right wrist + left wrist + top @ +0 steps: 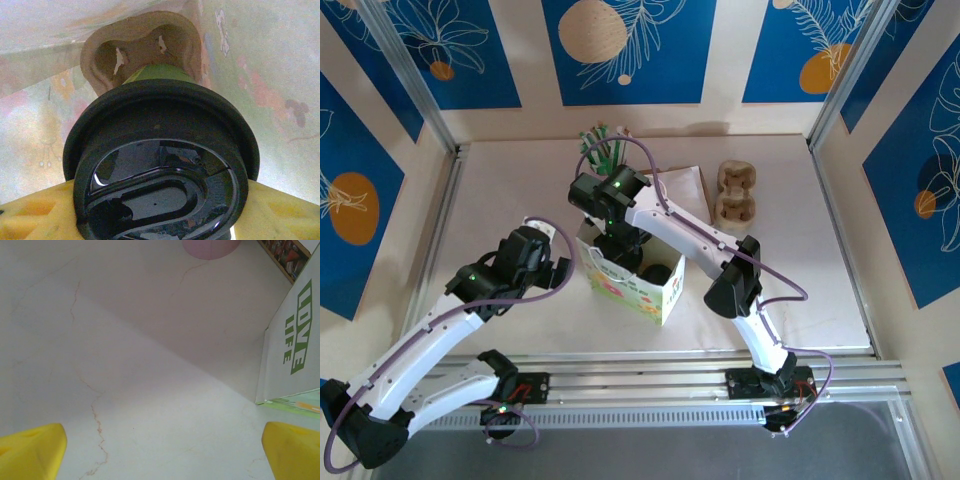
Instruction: Pack the takeout coffee
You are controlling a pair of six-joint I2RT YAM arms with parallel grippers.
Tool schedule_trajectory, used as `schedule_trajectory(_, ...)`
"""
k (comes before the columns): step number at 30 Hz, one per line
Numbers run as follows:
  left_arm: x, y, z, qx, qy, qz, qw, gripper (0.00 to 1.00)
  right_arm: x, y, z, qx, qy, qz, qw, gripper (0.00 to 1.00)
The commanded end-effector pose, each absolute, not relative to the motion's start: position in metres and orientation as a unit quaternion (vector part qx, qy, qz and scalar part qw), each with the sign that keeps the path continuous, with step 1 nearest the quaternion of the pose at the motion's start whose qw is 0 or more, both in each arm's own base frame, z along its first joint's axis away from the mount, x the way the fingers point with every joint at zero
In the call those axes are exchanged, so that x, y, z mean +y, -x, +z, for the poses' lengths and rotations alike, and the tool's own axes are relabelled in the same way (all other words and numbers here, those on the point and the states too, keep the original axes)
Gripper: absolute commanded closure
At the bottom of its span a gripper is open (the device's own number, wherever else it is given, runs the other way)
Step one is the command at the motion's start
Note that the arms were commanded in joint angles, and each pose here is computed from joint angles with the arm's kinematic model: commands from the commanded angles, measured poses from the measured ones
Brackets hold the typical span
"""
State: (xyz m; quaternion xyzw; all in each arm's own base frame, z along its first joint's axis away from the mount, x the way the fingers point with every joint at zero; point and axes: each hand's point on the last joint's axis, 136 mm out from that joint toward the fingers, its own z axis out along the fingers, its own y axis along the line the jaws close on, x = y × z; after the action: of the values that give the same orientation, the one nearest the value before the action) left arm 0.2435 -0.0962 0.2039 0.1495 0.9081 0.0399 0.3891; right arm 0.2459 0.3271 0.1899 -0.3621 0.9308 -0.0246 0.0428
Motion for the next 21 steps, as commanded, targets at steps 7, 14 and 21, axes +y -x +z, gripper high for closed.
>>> schedule_trajectory(7,-0.093,-0.242,0.202,0.909,-0.147,0.039,0.389,0.0,0.312,-0.225,0.176,0.926,0.371,-0.065,-0.026,0.35)
schedule_trajectory(14,-0.093,-0.242,0.202,0.908,-0.147,0.039,0.39,0.0,0.31,-0.222,0.169,0.924,0.372,-0.077,-0.036,0.35)
schedule_trajectory(21,-0.093,-0.242,0.202,0.908,-0.148,0.038,0.391,0.0,0.309,-0.219,0.162,0.925,0.37,-0.078,-0.041,0.35)
